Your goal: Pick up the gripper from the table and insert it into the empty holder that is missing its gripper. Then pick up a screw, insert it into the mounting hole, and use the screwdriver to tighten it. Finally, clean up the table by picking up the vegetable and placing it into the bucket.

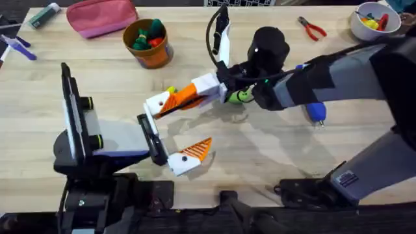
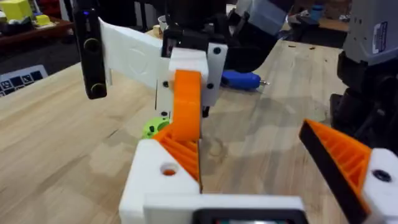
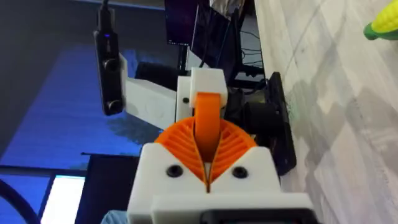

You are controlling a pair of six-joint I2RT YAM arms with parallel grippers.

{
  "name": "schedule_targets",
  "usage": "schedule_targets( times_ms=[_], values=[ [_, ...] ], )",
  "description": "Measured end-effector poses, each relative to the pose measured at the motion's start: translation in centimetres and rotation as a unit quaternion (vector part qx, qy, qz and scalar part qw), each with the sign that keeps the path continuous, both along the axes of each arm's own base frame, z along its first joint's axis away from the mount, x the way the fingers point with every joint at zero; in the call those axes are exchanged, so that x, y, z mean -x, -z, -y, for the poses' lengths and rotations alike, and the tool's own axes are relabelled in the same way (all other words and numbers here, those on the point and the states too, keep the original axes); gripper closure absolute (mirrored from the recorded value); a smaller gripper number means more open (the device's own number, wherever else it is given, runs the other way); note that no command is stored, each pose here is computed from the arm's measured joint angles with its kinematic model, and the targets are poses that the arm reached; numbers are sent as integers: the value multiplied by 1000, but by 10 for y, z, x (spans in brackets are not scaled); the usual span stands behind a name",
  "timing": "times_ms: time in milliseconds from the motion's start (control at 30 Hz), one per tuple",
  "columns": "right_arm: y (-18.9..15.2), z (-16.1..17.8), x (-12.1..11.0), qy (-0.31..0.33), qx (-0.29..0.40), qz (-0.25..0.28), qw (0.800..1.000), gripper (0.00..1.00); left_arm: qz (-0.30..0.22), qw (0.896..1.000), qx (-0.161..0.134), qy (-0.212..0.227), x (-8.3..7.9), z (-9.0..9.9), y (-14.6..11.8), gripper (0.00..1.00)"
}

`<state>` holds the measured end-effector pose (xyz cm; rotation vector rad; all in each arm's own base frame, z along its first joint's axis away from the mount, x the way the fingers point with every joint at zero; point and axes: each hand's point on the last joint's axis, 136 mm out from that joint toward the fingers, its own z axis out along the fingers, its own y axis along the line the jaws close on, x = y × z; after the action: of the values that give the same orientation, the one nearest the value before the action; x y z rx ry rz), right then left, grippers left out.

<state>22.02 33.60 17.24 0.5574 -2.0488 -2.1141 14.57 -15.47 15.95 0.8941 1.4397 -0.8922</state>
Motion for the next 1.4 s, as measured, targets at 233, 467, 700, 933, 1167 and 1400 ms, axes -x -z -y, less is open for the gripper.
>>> schedule_targets(
  times_ms=[233, 467, 700, 933, 1167, 1400],
  values=[
    [0, 0, -1, 1, 0, 0, 1000, 992, 0, 1000, 0, 0, 0, 0, 0, 15],
    [0, 0, -1, 1, 0, 0, 1000, 992, 0, 1000, 0, 0, 0, 0, 0, 16],
    [-3, -1, -3, 6, -4, 6, 1000, 303, -2, 1000, 1, 2, 1, 0, 0, 15],
    [-3, -1, -5, 10, -5, 9, 1000, 10, -2, 1000, 1, 2, 1, 0, 0, 16],
    [-1, 2, -10, 18, -1, 7, 1000, 9, -2, 1000, 1, 2, 1, 0, 0, 15],
    [-8, 35, -33, 81, 44, -18, 996, 9, -2, 1000, 1, 2, 1, 0, 0, 15]
  ],
)
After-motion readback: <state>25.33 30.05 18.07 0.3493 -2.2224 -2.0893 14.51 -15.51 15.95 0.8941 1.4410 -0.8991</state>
